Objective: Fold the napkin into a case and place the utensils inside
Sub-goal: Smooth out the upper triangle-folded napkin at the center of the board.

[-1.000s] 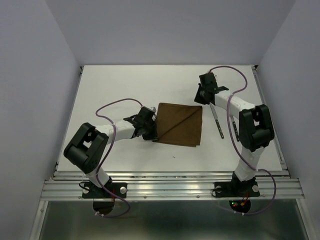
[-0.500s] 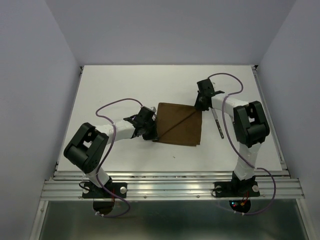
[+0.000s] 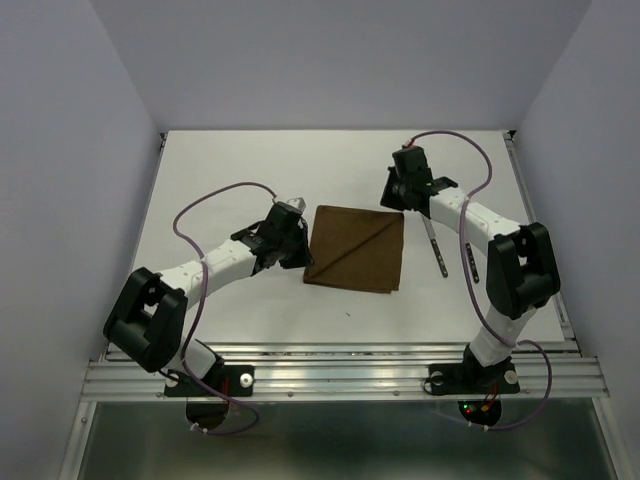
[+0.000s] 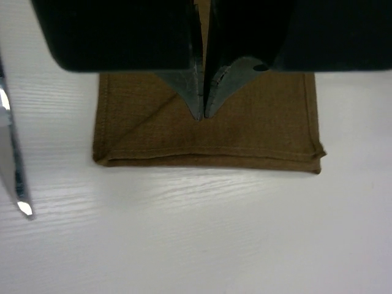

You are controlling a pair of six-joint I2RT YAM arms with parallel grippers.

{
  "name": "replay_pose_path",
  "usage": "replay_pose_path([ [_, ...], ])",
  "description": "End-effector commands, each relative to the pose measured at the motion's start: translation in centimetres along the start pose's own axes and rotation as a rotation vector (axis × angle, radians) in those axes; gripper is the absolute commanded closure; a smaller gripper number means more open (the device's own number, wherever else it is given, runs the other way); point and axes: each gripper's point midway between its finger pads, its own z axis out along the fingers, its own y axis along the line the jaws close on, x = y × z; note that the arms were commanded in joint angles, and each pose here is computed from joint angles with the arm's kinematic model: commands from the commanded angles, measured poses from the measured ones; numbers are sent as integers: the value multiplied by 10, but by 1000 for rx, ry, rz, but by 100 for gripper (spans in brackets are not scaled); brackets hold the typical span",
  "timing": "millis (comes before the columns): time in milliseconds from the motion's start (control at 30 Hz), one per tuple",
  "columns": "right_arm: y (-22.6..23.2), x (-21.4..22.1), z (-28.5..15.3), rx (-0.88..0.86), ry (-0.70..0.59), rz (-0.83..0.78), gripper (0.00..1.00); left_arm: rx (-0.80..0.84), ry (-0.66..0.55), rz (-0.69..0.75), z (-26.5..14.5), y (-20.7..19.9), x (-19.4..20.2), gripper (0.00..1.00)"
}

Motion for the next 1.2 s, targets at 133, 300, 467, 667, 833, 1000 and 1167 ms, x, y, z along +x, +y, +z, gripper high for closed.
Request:
replay_pose_path([
  [133, 7, 51, 9, -15, 101, 9, 91, 53, -66, -6, -2, -16, -41, 100],
  [300, 28, 71, 15, -55, 155, -17, 91, 29, -60, -27, 31, -15, -43, 100],
  [467, 29, 90, 26, -48, 198, -18, 90, -20, -17, -42, 50, 1, -29, 100],
  [667, 12, 122, 40, -2, 288, -32, 90, -28, 22, -62, 52, 14, -4, 100],
  [833, 8, 122, 25, 4, 300, -53, 90, 13, 38, -66, 32, 7, 25, 100],
  [1000, 13, 90, -10, -17, 213, -92, 88, 74, 3, -63, 5, -13, 27, 100],
  [1167, 31, 44, -37, -45, 101, -102, 86, 18, -118, -15, -29, -20, -14, 100],
])
